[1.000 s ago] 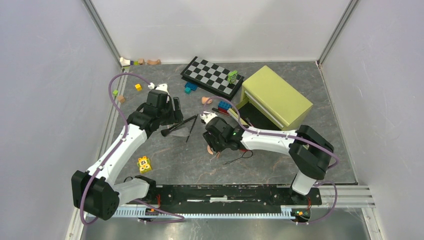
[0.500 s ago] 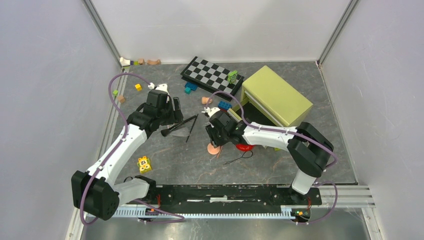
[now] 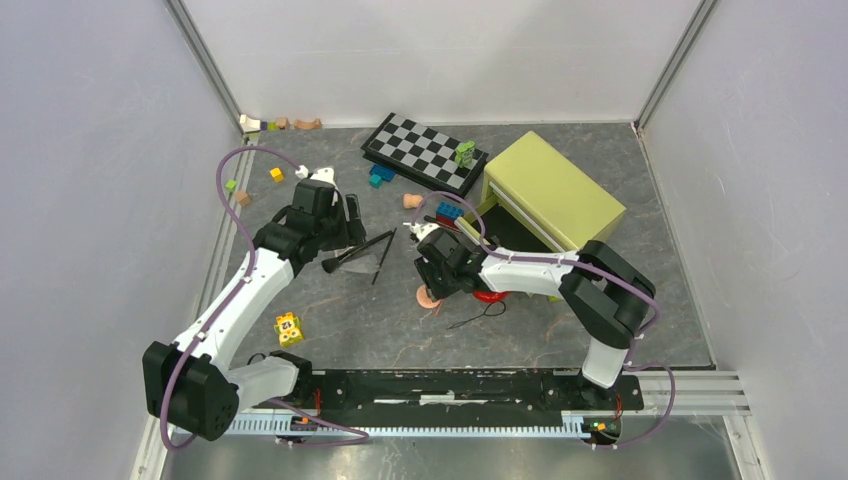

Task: Organize the makeup
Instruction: Pick up the makeup tool from the center of the board.

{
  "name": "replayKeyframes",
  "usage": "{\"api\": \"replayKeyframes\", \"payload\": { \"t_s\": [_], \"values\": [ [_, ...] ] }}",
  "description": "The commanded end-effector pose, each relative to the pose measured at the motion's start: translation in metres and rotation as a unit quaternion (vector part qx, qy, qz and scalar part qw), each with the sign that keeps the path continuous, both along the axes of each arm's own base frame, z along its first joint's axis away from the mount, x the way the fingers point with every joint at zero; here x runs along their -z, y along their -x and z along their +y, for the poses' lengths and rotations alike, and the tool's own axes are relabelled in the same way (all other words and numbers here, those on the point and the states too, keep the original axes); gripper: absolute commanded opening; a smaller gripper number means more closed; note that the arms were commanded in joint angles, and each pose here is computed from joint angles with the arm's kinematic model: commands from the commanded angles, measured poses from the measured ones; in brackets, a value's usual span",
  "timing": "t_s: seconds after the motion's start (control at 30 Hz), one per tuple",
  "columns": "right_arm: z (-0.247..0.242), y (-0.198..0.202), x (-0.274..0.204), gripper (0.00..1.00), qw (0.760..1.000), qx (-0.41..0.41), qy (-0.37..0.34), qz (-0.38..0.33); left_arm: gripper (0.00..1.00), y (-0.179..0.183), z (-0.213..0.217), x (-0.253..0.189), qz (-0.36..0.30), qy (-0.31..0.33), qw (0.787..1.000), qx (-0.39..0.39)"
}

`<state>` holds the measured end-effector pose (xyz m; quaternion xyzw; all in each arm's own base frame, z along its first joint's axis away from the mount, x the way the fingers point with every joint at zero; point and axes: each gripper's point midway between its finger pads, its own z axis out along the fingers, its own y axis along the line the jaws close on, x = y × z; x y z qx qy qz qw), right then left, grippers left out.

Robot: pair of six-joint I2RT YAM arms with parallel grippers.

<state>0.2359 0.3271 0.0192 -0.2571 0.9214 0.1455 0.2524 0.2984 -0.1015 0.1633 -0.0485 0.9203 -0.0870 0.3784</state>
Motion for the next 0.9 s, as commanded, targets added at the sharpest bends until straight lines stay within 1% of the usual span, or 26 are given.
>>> {"api": "replayKeyframes", "payload": {
  "t_s": [0.0, 0.17, 0.23, 0.47, 0.57, 0.7, 0.87],
  "values": [
    [-0.009, 0.011, 0.017, 0.34, 1.0, 0.001, 0.008, 0.022, 0.79, -0.004, 0.001, -0.009, -0.022, -0.001, 1.0, 0.013],
    [0.004, 0.014, 0.005, 0.13, 0.999, -0.018, -0.035, 0.019, 0.79, -0.004, 0.0, -0.009, -0.022, 0.0, 1.0, 0.013],
    [0.009, 0.011, -0.005, 0.1, 0.999, -0.022, -0.044, 0.009, 0.79, -0.004, 0.0, -0.009, -0.022, 0.0, 1.0, 0.013],
    [0.023, -0.003, -0.058, 0.06, 0.995, -0.04, -0.08, -0.04, 0.79, -0.004, 0.001, -0.009, -0.022, -0.001, 1.0, 0.011],
    [0.02, -0.013, -0.077, 0.06, 0.995, -0.034, -0.073, -0.066, 0.79, -0.004, 0.002, -0.009, -0.022, -0.002, 1.0, 0.011],
    [0.001, -0.029, -0.099, 0.05, 0.994, -0.01, -0.054, -0.092, 0.79, -0.004, 0.001, -0.009, -0.022, -0.001, 1.0, 0.011],
    [-0.046, -0.056, -0.123, 0.05, 0.99, 0.047, -0.037, -0.124, 0.79, -0.003, 0.001, -0.008, -0.021, -0.001, 1.0, 0.012]
  ]
}}
